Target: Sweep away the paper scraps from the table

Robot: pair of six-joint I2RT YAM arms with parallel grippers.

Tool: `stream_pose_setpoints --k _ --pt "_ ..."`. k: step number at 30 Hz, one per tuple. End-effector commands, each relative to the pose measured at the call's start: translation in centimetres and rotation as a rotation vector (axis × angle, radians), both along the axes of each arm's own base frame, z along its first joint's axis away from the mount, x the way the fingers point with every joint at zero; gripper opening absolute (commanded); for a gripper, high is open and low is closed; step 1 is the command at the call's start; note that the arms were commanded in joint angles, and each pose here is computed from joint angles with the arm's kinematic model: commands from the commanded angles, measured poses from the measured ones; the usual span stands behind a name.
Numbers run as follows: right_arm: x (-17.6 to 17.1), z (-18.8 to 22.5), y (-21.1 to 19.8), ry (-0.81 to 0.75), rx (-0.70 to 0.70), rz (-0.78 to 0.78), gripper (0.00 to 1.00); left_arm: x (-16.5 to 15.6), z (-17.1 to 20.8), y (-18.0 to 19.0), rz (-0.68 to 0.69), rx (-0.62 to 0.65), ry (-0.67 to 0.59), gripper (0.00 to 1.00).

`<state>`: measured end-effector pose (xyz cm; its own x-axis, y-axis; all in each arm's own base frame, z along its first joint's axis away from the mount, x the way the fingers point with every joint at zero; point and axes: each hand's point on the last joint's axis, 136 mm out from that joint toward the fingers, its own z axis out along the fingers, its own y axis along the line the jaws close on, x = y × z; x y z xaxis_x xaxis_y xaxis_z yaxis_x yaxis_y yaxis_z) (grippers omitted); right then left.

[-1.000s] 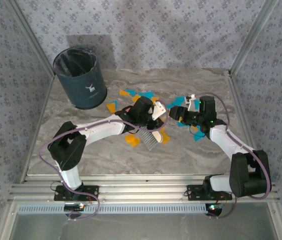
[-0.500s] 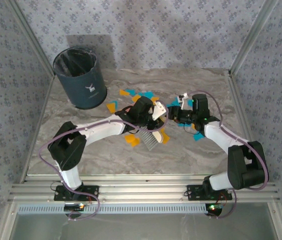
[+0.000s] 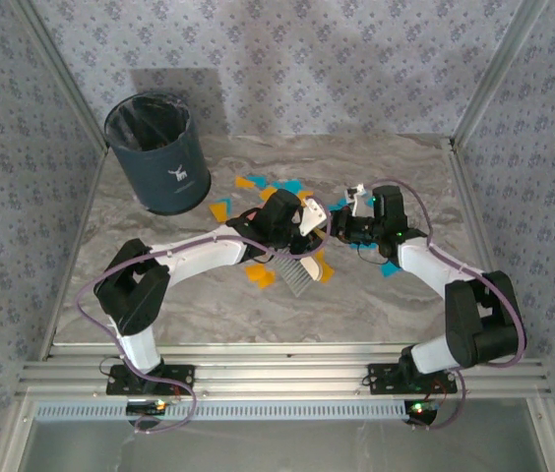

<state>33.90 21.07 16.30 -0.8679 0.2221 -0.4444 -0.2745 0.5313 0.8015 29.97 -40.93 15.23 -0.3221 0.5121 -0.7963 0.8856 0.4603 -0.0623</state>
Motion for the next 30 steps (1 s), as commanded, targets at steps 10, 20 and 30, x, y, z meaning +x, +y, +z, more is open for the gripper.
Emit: stream_pose_setpoints --k 10,20,30 --pt "1.1 1.8 0.0 -0.056 0.014 -0.026 0.12 -1.9 4.0 -0.3 -0.099 -0.071 -0.036 0.43" --pt "1.0 2.2 -3.0 -0.061 -0.009 -0.063 0.09 -1.7 5.4 3.9 -0.052 -0.017 -0.049 0.55" --pt "-0.1 3.5 -6.4 -0.099 -0.016 -0.088 0.00 1.5 5.0 12.1 0.157 0.149 -0.026 0.57"
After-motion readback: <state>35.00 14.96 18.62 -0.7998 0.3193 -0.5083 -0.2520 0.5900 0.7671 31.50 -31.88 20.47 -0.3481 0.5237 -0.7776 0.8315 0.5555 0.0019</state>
